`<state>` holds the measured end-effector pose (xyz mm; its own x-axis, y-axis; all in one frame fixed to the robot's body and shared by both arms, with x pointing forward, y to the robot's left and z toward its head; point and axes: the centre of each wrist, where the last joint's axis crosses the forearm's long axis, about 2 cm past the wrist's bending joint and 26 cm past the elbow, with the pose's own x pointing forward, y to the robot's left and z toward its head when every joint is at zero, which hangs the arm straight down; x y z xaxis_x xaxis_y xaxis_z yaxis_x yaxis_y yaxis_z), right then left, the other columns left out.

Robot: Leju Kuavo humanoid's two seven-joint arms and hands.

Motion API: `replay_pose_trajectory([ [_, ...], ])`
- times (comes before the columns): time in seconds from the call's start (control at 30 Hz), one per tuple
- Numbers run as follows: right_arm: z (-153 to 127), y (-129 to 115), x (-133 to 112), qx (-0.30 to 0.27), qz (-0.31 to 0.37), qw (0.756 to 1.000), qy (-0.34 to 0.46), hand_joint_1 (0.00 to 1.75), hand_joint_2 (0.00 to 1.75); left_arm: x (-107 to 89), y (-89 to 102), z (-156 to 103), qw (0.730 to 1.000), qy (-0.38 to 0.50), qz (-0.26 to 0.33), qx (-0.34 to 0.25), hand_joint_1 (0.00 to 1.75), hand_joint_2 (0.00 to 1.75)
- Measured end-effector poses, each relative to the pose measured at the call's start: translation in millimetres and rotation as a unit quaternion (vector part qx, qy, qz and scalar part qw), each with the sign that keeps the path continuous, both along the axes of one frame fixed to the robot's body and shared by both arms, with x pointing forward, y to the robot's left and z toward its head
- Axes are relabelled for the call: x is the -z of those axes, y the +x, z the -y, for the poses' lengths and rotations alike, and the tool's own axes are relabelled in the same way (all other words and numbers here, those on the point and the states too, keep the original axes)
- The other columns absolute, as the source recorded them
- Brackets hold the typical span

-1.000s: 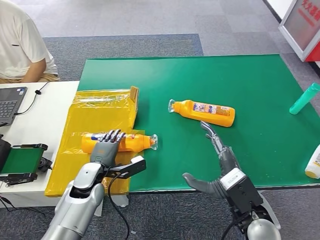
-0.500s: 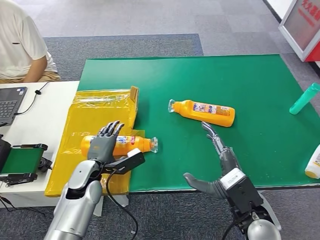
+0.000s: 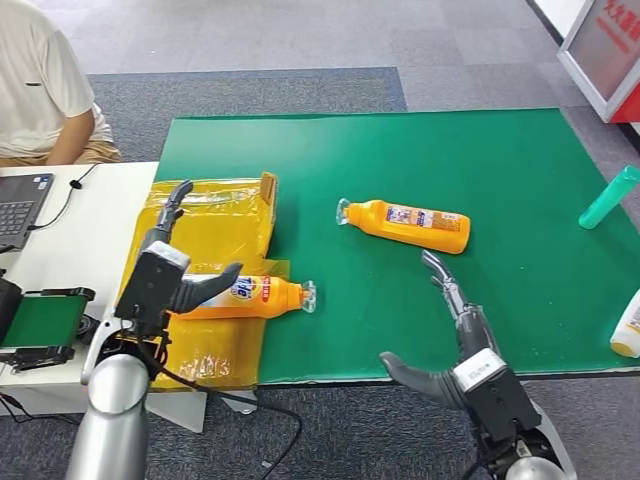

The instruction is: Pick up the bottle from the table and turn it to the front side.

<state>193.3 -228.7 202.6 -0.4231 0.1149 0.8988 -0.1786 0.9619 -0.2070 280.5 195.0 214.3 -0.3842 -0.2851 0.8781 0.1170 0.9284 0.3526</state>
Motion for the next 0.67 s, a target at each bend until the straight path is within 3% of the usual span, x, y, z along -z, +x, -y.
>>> replay_pose_trajectory([
  [0.17, 1, -2, 1, 0.002, -0.001, 1.0, 0.001, 0.0, 1.75, 8.1, -20.7, -8, 0.991, -0.118, -0.021, 0.058, 0.0, 1.75],
  [0.37, 0, -1, 1, 0.001, -0.009, 1.0, -0.001, 0.0, 1.75, 22.3, -47.2, -16, 0.975, -0.202, -0.042, 0.087, 0.0, 1.75],
  [0.67, 1, -2, 2, -0.007, -0.022, 1.0, 0.013, 0.0, 1.75, 26.6, -69.8, -32, 0.967, -0.237, -0.049, 0.078, 0.0, 1.75],
])
